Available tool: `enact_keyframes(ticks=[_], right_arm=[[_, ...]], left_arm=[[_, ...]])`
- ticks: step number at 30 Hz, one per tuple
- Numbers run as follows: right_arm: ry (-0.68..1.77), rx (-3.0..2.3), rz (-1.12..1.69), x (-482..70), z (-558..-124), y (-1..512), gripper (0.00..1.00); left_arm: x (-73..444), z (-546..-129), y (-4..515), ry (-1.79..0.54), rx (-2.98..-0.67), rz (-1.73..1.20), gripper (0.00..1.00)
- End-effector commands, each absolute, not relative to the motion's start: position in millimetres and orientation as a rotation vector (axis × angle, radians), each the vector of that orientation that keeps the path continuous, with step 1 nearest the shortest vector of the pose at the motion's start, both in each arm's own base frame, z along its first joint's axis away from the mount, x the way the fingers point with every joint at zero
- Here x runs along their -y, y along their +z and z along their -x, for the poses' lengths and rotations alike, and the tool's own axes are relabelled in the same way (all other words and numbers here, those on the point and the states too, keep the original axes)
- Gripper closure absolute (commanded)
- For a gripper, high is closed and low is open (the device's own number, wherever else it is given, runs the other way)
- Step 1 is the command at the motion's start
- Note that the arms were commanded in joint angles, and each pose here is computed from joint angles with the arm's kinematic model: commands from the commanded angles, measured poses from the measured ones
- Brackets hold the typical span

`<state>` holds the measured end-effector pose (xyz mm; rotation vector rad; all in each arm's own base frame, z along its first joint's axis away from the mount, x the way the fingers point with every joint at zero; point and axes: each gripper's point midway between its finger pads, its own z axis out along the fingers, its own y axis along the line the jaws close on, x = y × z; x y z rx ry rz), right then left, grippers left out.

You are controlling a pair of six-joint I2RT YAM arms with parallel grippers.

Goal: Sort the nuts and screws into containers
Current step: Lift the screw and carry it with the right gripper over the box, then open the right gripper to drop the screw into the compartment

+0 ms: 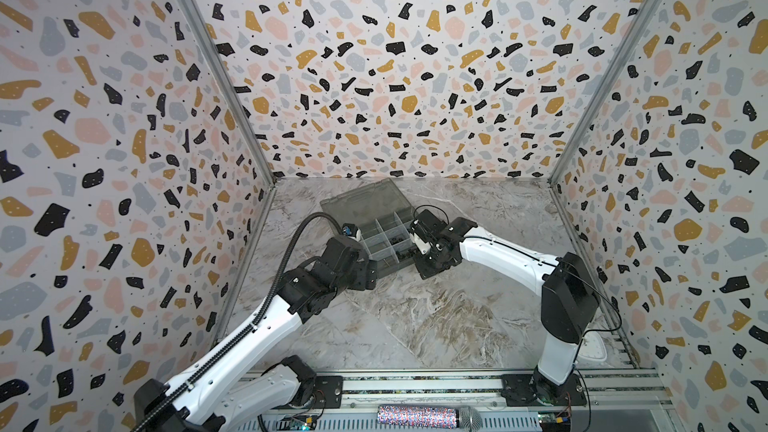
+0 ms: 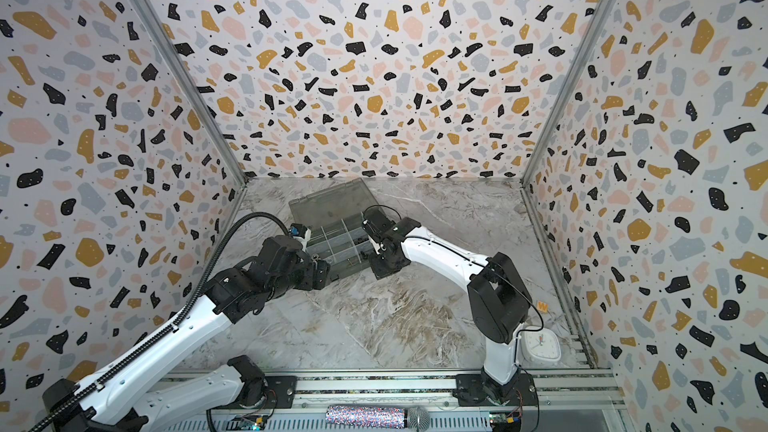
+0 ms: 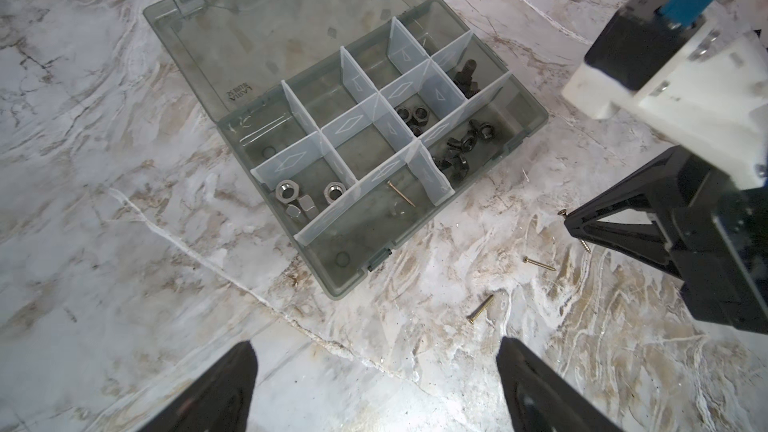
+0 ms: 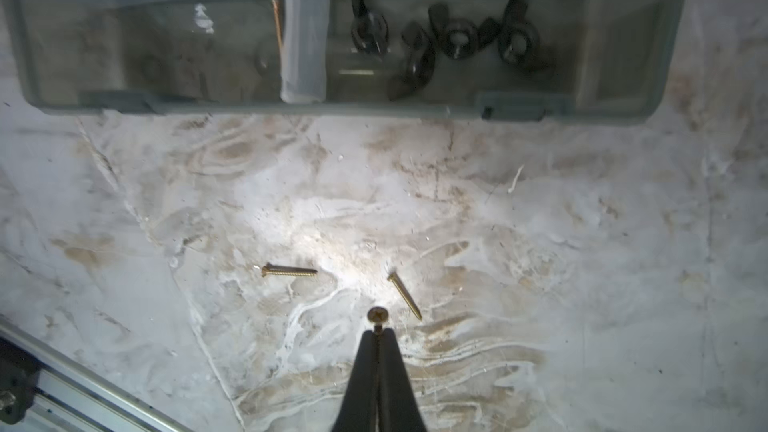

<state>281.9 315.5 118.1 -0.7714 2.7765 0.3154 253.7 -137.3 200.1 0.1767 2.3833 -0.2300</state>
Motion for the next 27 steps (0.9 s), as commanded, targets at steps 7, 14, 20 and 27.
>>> enact_keyframes(ticks=[7, 14, 20, 27], right_arm=[[0.377, -2.689, 0.989, -385, -298, 124, 1.0], [0.401, -2.653, 1.032, -422, -317, 120, 0.99], [0.412, -2.668, 1.04, -433, -323, 105, 0.97], [0.407, -2.654, 1.049, -435, -325, 107, 0.58]], left_arm=[[98, -260, 199, -0.16, -2.375, -0.034, 0.08], [83, -261, 199, -0.14, -2.38, -0.007, 0.08], [75, -263, 198, -0.136, -2.394, 0.002, 0.07], [71, -265, 193, -0.116, -2.413, 0.019, 0.05]])
